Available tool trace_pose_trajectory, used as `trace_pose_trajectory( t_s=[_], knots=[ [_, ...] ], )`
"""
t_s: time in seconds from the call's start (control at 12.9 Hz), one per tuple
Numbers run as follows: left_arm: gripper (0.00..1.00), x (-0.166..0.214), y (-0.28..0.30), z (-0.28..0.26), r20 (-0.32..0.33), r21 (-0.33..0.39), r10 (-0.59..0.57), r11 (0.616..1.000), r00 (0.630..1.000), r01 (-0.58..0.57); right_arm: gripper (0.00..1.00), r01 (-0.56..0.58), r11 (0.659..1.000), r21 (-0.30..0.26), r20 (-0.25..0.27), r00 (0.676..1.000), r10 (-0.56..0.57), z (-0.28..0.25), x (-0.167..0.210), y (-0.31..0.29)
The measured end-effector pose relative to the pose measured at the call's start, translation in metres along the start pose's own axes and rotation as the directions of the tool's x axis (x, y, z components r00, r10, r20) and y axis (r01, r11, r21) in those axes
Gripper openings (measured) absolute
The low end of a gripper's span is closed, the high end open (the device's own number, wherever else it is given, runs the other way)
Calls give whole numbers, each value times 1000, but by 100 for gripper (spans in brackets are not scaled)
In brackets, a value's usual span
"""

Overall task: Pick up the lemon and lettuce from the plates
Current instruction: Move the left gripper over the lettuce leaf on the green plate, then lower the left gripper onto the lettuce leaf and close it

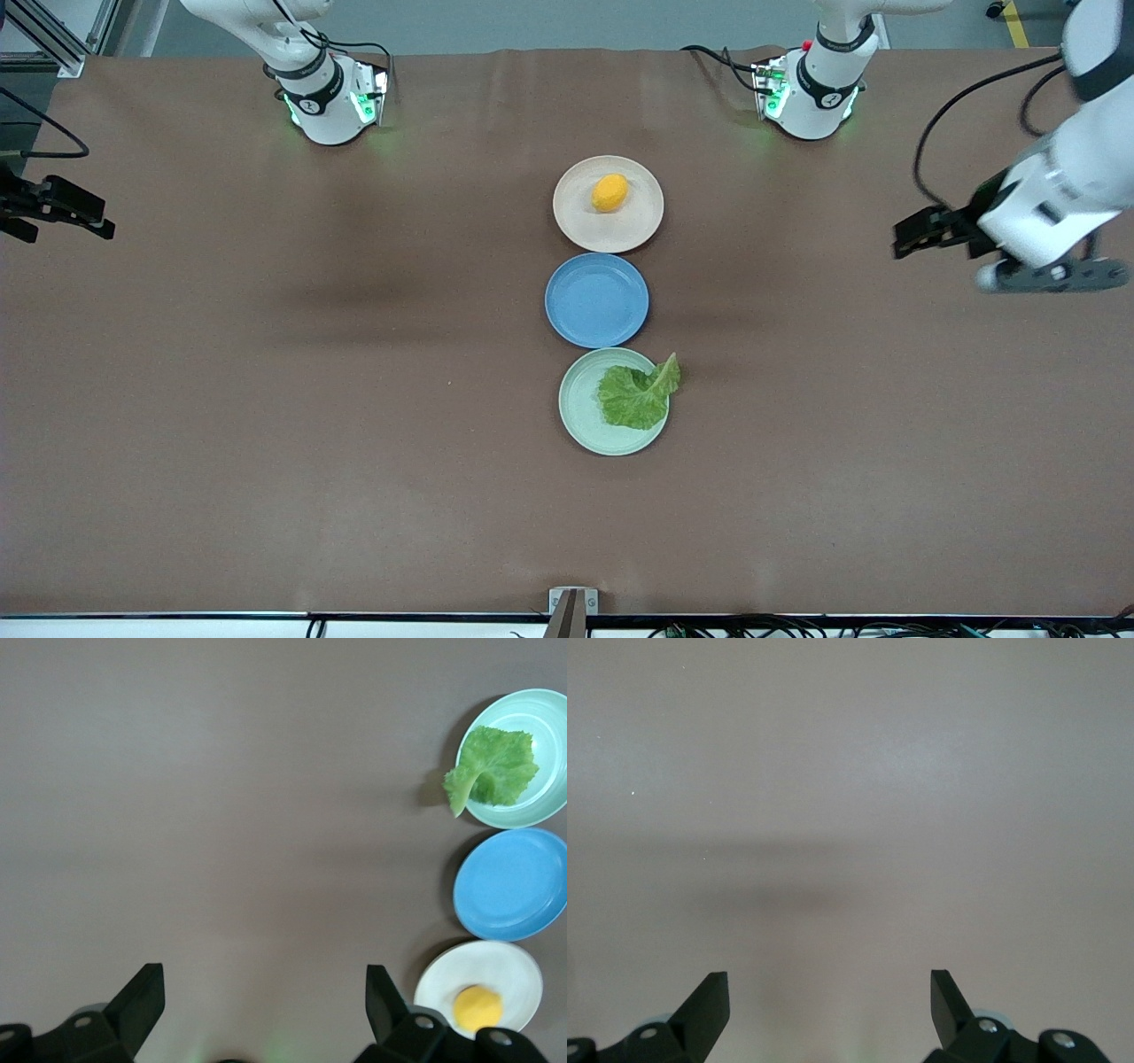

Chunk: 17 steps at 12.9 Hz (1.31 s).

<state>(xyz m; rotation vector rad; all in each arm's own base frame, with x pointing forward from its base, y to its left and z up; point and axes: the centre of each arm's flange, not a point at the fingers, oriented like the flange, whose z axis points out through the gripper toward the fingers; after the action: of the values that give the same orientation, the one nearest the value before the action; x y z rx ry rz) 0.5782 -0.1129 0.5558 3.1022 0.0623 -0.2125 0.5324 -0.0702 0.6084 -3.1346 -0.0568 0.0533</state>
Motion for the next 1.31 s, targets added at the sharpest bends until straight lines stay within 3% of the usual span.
trace_pose_trajectory(
  t_s=[0.39,0.7,0.85,1.16,1.31],
  knots=[
    [100,40,89,77,28,-20,-146,989,989,147,100,1,1000,1,-2,1000,-1,0,0,-1],
    [100,50,165,133,0,-57,-351,935,937,350,100,0,1000,21,-5,1000,0,0,0,-3],
    [100,56,200,159,-10,-117,-539,837,842,534,100,1,1000,22,-5,1000,-1,0,0,-3],
    [100,70,250,213,66,-189,-863,483,502,855,100,1,1000,22,-5,1000,-1,0,0,-3],
    [100,76,267,245,101,-228,-915,360,390,905,100,1,1000,22,-6,1000,-1,0,0,-3]
  ],
)
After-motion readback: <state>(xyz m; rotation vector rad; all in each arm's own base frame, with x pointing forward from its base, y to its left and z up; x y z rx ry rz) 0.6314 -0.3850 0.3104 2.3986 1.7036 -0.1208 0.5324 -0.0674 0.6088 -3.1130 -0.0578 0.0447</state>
